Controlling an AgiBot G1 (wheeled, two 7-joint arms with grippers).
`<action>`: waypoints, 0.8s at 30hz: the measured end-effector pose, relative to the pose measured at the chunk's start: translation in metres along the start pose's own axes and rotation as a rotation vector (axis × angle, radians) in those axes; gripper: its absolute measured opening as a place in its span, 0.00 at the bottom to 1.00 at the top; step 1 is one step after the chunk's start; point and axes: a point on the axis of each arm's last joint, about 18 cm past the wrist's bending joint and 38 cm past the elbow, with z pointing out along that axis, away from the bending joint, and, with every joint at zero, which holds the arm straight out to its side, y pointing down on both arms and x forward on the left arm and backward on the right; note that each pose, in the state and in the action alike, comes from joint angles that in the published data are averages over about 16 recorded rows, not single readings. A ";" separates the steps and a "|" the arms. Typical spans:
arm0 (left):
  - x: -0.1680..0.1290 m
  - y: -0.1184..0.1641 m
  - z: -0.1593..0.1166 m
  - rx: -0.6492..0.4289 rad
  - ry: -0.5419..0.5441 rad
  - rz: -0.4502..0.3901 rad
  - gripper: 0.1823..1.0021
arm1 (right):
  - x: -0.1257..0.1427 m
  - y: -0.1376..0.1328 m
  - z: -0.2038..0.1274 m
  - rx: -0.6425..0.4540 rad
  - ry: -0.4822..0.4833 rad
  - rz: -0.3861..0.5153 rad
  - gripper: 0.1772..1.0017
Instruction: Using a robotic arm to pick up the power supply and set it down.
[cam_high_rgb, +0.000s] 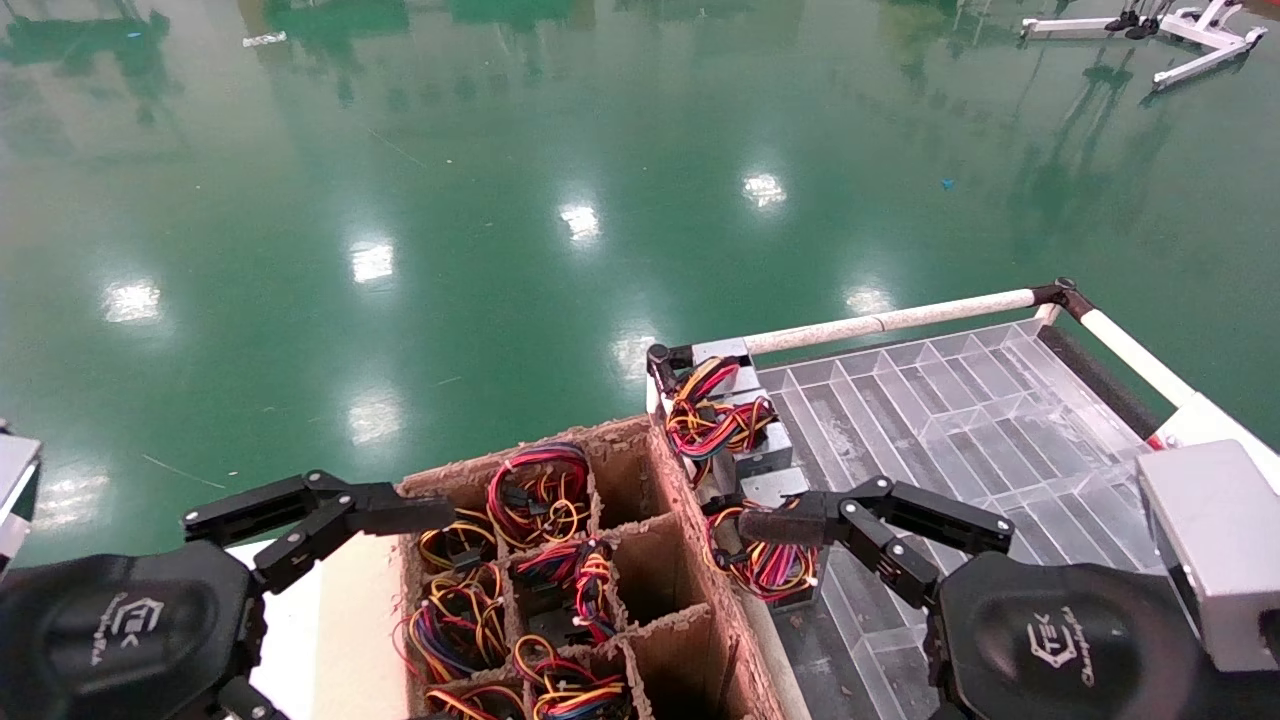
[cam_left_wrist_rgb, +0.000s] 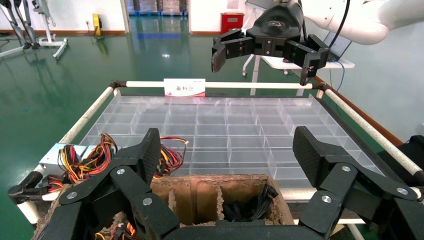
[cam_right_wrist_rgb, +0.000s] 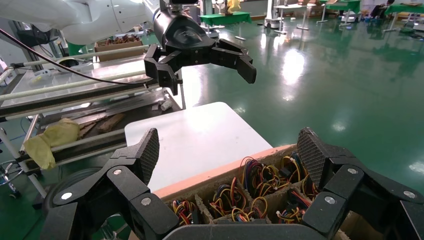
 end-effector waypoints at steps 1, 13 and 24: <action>0.000 0.000 0.000 0.000 0.000 0.000 0.94 | 0.000 0.000 0.000 -0.001 0.001 0.000 1.00; 0.000 0.000 0.000 0.000 0.000 0.000 0.80 | 0.002 0.017 0.003 -0.070 0.010 0.002 1.00; 0.000 0.000 0.000 0.000 0.000 0.000 0.53 | 0.007 0.063 0.017 -0.309 0.016 -0.013 1.00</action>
